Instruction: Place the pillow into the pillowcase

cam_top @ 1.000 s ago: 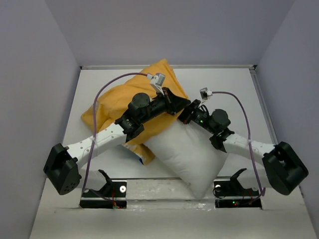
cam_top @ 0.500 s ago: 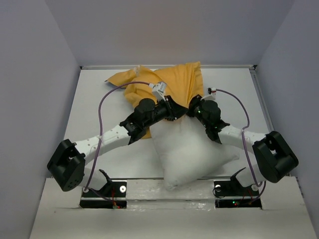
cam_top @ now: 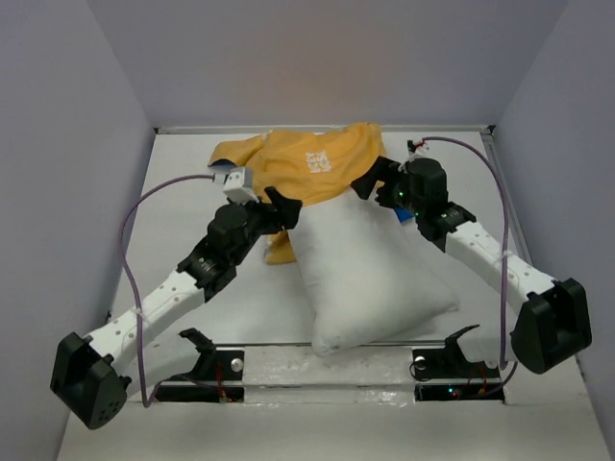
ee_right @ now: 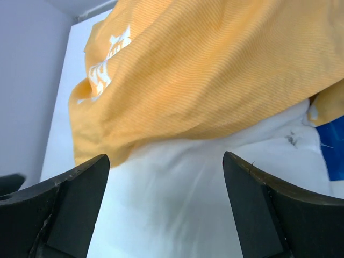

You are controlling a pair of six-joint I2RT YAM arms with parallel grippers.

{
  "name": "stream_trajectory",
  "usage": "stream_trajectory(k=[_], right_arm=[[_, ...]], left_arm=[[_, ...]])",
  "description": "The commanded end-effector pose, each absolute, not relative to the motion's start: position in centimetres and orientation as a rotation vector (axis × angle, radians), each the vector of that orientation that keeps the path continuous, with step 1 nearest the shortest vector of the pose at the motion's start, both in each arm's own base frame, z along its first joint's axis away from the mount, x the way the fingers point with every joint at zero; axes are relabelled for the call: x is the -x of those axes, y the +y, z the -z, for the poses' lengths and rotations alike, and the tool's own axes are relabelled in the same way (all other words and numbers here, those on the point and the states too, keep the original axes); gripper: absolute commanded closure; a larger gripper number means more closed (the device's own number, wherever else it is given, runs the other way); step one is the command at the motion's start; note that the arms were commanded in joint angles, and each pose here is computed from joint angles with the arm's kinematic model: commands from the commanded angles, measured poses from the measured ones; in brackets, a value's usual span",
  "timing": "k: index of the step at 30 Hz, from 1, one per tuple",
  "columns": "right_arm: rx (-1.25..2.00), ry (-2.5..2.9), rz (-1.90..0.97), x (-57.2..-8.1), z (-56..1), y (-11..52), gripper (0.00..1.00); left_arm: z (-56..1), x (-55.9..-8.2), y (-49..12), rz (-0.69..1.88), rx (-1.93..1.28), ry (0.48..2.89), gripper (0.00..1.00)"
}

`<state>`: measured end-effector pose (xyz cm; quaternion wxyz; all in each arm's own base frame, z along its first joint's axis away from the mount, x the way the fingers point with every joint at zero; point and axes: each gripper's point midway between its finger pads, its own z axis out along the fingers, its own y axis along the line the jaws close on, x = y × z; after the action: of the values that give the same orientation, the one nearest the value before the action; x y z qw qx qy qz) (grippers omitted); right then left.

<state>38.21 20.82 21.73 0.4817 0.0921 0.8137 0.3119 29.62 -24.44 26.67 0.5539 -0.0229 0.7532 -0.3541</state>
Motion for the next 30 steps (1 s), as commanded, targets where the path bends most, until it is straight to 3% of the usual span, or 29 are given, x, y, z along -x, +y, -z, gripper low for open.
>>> stream_trajectory(k=[1,5,9,16,21,22,24,25,26,28,29,30], right_arm=[[0.005,2.118,-0.576,-33.8,-21.9,18.8,0.09],[0.141,2.129,-0.492,-31.2,-23.6,20.5,0.09],[0.355,2.148,-0.364,-28.6,-24.4,26.3,0.08],[0.517,2.243,-0.070,-29.3,-20.3,31.2,0.05],[0.512,2.300,0.195,-31.6,-15.5,31.0,0.02],[0.521,2.309,0.208,-31.7,-14.8,31.3,0.02],[0.512,2.310,0.219,-32.3,-14.3,32.0,0.01],[0.514,2.304,0.240,-33.0,-13.3,32.6,0.01],[0.508,2.298,0.264,-33.4,-13.0,32.7,0.02],[0.423,2.273,0.323,-35.3,-12.3,32.2,0.22],[0.395,2.278,0.286,-35.9,-12.5,32.6,0.44],[0.357,2.270,0.268,-36.6,-12.6,32.5,0.44]], left_arm=[[-17.3,-29.7,-16.9,0.596,0.317,1.873,0.15],[-14.0,-29.3,-14.3,0.562,0.424,1.874,0.18],[-12.2,-31.2,-13.5,0.561,0.447,1.901,0.14],[-11.8,-34.0,-16.0,0.658,0.326,1.937,0.13],[-11.2,-34.8,-18.0,0.747,0.254,1.944,0.21],[-11.1,-34.9,-18.3,0.759,0.245,1.944,0.24],[-10.7,-35.1,-19.1,0.799,0.214,1.955,0.45],[-10.5,-35.0,-19.5,0.822,0.213,1.958,0.64],[-10.3,-34.9,-19.6,0.832,0.213,1.960,0.74],[-10.1,-34.8,-20.0,0.858,0.212,1.962,0.90],[-10.2,-34.6,-20.1,0.868,0.205,1.960,1.00],[-10.1,-34.5,-20.1,0.869,0.205,1.962,1.00]])
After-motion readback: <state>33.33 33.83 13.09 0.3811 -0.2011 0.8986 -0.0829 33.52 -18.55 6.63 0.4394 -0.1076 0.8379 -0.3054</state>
